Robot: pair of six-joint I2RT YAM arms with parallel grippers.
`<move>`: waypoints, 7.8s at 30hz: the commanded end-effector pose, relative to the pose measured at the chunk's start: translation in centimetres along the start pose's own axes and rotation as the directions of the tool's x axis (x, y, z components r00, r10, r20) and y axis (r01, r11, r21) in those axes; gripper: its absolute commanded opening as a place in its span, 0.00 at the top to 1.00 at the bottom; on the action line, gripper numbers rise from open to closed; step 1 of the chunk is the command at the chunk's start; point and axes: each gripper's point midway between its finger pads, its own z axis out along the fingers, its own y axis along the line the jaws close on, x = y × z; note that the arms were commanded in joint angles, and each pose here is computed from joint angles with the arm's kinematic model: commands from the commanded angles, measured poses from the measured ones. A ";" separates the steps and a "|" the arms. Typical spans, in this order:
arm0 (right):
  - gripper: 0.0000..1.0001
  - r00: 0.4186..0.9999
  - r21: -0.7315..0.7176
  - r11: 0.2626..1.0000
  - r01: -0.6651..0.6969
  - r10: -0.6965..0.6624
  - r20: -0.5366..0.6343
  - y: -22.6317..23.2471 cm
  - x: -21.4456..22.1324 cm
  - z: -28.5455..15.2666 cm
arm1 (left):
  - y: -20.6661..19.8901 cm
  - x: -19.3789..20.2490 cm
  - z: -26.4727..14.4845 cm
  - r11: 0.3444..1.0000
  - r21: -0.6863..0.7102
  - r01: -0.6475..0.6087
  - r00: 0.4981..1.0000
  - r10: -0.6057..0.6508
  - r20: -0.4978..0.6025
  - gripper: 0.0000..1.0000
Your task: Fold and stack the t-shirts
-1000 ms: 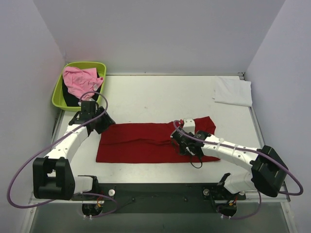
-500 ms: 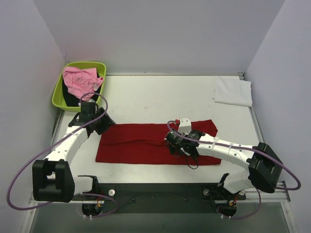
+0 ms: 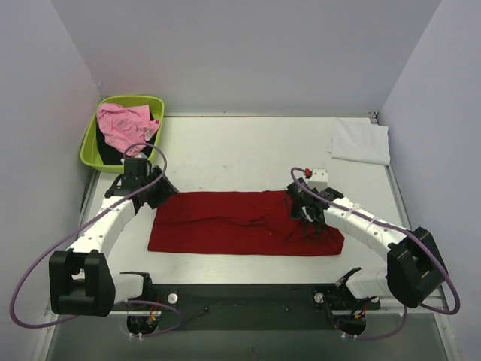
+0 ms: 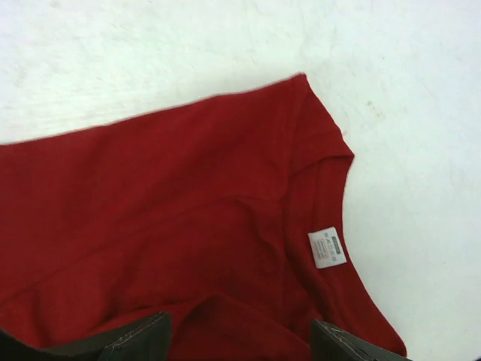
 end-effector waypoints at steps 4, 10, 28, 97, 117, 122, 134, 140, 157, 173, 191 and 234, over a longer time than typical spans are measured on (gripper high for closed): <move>0.30 0.999 -0.007 1.000 -0.003 0.003 -0.039 -1.0 1.3 1.0 | -1.4 -1.3 -0.9 0.998 0.051 -0.023 0.999 0.021 0.039 0.40; 0.32 0.998 -0.008 1.000 -0.028 0.028 -0.057 -0.9 1.6 1.7 | -1.1 -1.1 -0.5 0.999 0.045 -0.019 0.999 0.017 0.034 0.40; 0.35 0.989 -0.076 0.991 -0.108 0.100 -0.107 2.5 1.1 3.1 | -0.8 -1.2 -0.2 0.999 0.029 -0.026 0.999 0.025 0.028 0.40; 0.46 0.979 -0.190 0.960 0.206 -0.203 0.036 10.8 5.7 -7.7 | -1.1 0.1 -1.2 0.995 0.098 -0.030 0.999 0.028 0.019 0.40; 0.60 0.967 -0.119 0.960 0.253 -0.255 -0.005 10.9 7.2 -4.3 | -0.6 -0.3 -1.5 0.996 0.082 -0.038 0.999 0.035 0.030 0.40; 0.61 0.970 -0.108 0.965 0.240 -0.243 -0.014 10.4 6.9 -3.6 | -0.3 -0.1 -1.3 0.997 0.076 -0.034 0.999 0.033 0.024 0.40; 0.76 0.972 -0.099 0.969 0.224 -0.230 -0.044 9.6 8.1 -2.5 | -0.1 -0.2 -1.1 0.997 0.075 -0.031 0.999 0.029 0.025 0.40; 1.00 0.974 -0.113 0.969 0.218 -0.223 -0.036 10.0 7.6 -2.8 | 0.0 -0.1 -0.9 0.997 0.071 -0.029 0.999 0.027 0.022 0.40; 1.00 0.982 -0.231 0.957 0.177 -0.187 -0.024 12.1 6.6 -5.4 | -0.1 0.0 -0.7 0.997 0.078 -0.026 0.999 0.025 0.021 0.40; 0.61 0.977 -0.310 0.932 0.189 -0.209 -0.032 13.8 7.3 -6.1 | -0.1 -0.1 -0.8 0.996 0.080 -0.029 0.999 0.028 0.018 0.40; 0.20 0.975 -0.367 0.903 0.222 -0.202 0.092 19.1 1.0 -8.7 | 0.1 -0.8 0.6 0.998 0.023 -0.055 0.998 0.056 -0.014 0.40; 0.24 0.923 -0.368 0.855 0.366 -0.385 0.024 25.7 5.3 -2.4 | 1.7 -0.7 0.5 0.998 -0.038 -0.059 0.997 0.057 -0.055 0.40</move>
